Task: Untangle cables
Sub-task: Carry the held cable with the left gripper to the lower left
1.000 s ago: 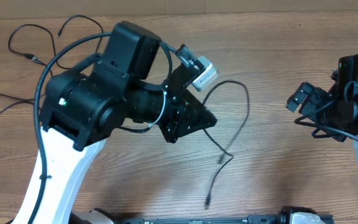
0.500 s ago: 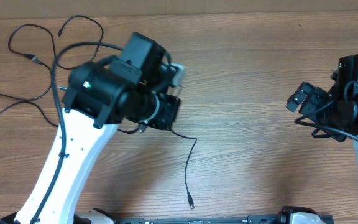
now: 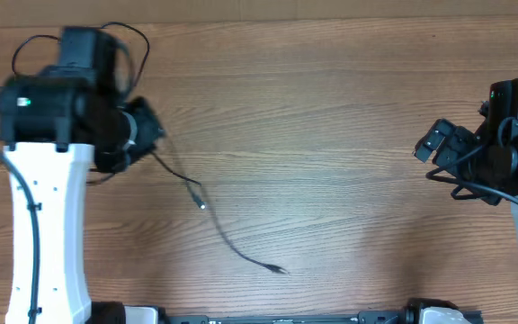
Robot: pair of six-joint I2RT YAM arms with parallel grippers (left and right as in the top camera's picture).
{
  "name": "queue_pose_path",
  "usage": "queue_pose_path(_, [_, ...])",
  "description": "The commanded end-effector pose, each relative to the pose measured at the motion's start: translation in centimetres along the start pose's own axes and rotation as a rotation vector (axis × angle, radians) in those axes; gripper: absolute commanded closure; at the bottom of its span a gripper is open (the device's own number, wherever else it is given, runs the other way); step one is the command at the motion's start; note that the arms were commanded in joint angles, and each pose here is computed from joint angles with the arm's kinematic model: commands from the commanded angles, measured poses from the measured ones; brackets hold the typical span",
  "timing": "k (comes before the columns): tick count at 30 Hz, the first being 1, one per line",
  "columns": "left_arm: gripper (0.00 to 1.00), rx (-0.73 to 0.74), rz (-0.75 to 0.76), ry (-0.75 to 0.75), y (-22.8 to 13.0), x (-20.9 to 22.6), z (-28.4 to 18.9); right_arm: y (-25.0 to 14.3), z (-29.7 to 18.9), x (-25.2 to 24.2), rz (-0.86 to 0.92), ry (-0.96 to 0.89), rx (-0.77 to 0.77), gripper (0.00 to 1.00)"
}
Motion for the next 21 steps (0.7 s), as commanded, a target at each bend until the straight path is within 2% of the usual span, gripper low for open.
queue_pose_path(1, [0.96, -0.023, -0.334, 0.010, 1.2, 1.1, -0.3, 0.2, -0.2, -0.2, -0.001, -0.008, -0.011, 0.00])
queue_pose_path(7, [0.96, -0.019, -0.769, -0.012, 2.4, 2.1, -0.6, 0.2, -0.2, -0.2, -0.001, -0.008, -0.011, 0.00])
queue_pose_path(10, [0.96, -0.011, -0.940, -0.030, 2.6, 2.4, -0.9, 0.2, -0.2, -0.2, -0.001, -0.008, -0.011, 0.00])
queue_pose_path(14, [0.96, -0.118, -1.191, -0.016, 4.2, 4.3, -1.4, 0.2, -0.2, -0.2, -0.001, -0.008, -0.011, 0.00])
queue_pose_path(21, [0.96, -0.364, -1.338, 0.049, 8.0, 9.8, -2.9, 0.2, -0.2, -0.2, -0.001, -0.008, -0.011, 0.00])
Point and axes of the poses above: each gripper's point midway between its finger pads, its own z axis out along the fingers, its own x axis along the line the jaws close on, y = z × x, the point moved 3 cm from there along -z, back along the fingers, and after that the axes turned 12 degrees about -z, right-handed, at the moved point
